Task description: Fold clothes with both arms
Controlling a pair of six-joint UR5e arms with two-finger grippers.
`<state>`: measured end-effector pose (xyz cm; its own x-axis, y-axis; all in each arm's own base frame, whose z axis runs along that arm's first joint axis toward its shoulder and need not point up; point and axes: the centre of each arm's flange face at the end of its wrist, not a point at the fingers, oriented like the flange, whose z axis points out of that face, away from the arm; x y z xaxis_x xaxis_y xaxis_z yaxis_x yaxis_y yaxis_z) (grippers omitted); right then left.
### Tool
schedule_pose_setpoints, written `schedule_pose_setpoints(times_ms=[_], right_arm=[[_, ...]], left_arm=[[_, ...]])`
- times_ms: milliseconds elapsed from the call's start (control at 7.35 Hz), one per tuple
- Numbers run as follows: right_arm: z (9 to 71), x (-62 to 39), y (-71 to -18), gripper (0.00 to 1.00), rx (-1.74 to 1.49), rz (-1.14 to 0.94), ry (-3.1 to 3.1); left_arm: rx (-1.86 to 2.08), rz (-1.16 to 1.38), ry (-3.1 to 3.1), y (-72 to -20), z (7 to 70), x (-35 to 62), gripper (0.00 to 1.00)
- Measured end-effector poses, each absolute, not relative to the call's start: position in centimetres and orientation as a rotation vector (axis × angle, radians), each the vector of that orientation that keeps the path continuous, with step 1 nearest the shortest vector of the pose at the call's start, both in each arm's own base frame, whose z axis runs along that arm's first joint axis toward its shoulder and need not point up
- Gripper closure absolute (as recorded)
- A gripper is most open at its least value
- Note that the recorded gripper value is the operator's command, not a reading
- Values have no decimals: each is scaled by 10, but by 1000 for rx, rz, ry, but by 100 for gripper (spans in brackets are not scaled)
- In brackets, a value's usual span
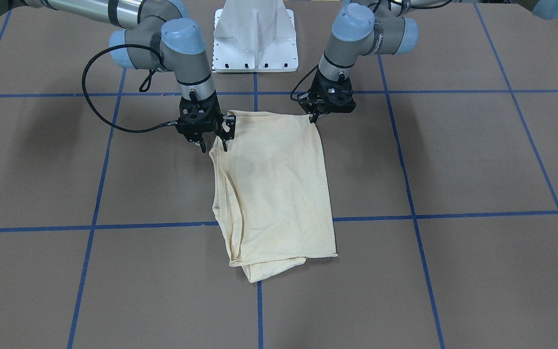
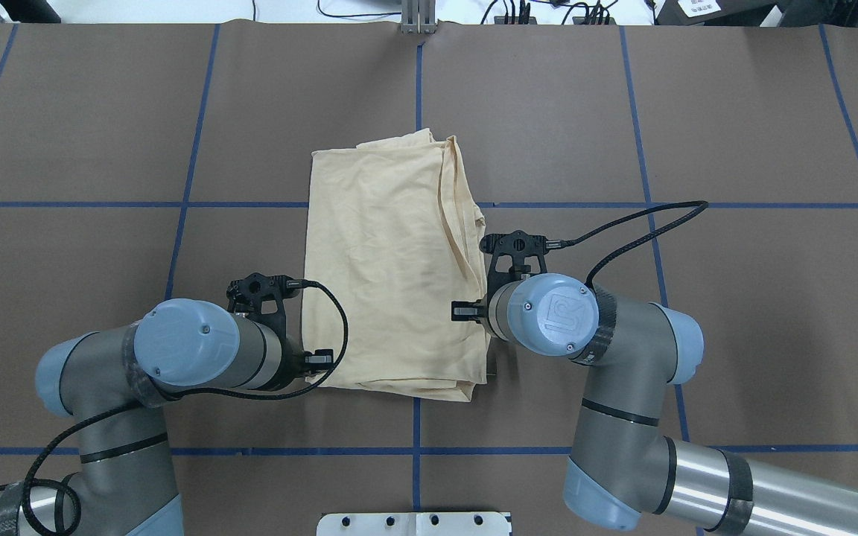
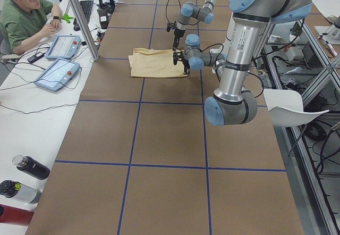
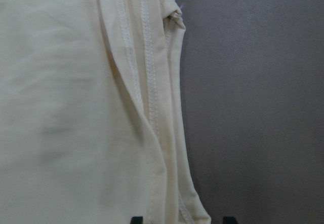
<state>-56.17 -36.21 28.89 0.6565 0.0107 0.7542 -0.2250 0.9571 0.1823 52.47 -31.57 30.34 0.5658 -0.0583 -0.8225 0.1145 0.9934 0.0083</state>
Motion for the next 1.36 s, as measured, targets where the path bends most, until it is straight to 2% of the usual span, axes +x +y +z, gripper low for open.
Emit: schedule_pose_setpoints(times_ms=[136,544,680,1089,1225,1361], right_arm=[[291,-565,-359,46,271,132,-839],[291,-571,-354,85,274,126,-833],[288,-572,-354,95,274,125,-836],[285,-575,-349,95,276,118,-839],[285,-577,-345,100,279,115,-839],[285,-578,-343,100,280,114,-840]], left_arm=[[63,-102,964,-316,304,525,100],[63,-101,964,-316,304,525,100],[63,-101,964,-316,304,525,100],[63,-100,965,-315,303,524,100],[63,-99,966,-315,303,524,100],[63,-99,967,-315,302,524,100]])
